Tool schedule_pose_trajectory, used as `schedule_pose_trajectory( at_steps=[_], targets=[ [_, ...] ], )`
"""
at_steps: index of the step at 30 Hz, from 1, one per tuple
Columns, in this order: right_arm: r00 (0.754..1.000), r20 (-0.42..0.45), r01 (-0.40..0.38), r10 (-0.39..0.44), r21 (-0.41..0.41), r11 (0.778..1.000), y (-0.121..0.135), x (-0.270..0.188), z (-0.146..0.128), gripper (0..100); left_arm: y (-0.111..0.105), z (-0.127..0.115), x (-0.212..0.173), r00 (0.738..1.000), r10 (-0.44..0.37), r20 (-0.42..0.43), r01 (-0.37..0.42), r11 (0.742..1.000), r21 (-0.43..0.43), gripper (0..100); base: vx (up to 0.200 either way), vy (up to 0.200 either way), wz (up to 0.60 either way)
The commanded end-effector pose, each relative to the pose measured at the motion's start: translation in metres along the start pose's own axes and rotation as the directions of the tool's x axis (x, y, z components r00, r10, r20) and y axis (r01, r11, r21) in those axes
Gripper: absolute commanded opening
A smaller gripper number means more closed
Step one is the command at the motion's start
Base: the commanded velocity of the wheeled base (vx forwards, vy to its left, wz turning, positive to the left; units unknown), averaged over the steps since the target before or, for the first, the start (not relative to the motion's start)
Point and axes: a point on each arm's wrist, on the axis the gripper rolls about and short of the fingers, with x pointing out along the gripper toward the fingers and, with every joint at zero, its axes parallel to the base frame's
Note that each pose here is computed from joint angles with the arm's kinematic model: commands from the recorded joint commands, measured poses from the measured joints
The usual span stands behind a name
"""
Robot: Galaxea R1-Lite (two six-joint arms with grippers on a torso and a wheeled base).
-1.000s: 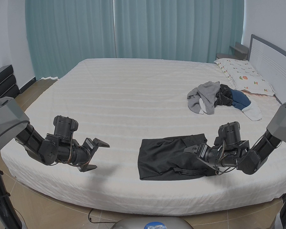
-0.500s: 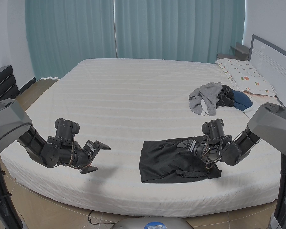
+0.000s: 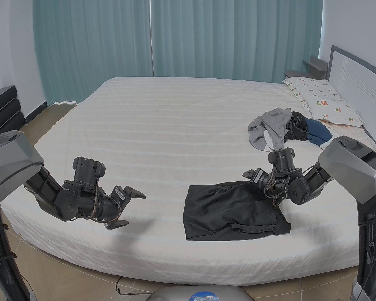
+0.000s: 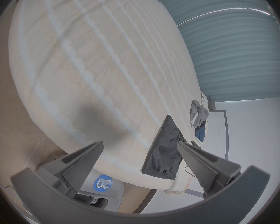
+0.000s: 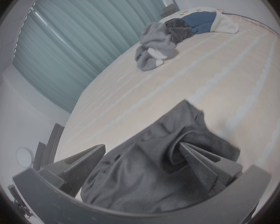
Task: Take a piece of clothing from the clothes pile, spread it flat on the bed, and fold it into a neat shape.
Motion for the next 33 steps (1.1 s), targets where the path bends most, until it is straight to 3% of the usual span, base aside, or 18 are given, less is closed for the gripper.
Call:
schedule_pose_trajectory(
  at_steps=[1,4,12,16,22,27,33],
  targets=[
    [0.998,0.065,0.021,-0.024,0.037,0.999,-0.017,0.01,0.019,100,0.0,0.0,0.001,1.0,0.002,-0.002,-0.002,1.0,0.0,100,0.0,0.0,0.0],
    [0.996,0.091,0.022,-0.027,0.052,0.998,-0.023,0.007,0.028,100,0.001,0.0,0.001,1.0,0.002,-0.002,-0.002,1.0,0.0,100,0.0,0.0,0.0],
    [0.994,0.107,0.016,-0.024,0.072,0.997,-0.027,-0.01,0.04,100,0.0,0.001,0.002,1.0,-0.001,-0.002,0.001,1.0,0.002,100,0.2,0.0,0.0],
    [1.0,0.015,-0.002,0.001,0.048,0.999,-0.029,-0.034,0.028,100,-0.001,0.001,0.003,1.0,-0.002,-0.001,0.002,1.0,0.001,100,0.2,0.0,0.0],
    [0.996,-0.091,-0.02,0.023,0.027,0.999,-0.038,-0.067,0.014,100,0.0,0.0,0.003,1.0,0.001,-0.003,-0.001,1.0,0.003,100,0.0,0.0,0.0],
    [0.967,-0.241,-0.079,0.077,0.0,0.997,-0.053,-0.109,-0.006,100,-0.005,-0.001,0.004,1.0,-0.011,-0.004,0.011,1.0,0.022,100,0.0,0.0,0.0],
    [0.967,-0.226,-0.126,0.118,-0.022,0.992,-0.063,-0.122,-0.02,100,-0.029,-0.014,0.019,0.999,-0.031,0.016,0.03,0.996,0.089,100,0.0,0.0,0.0]
  ],
)
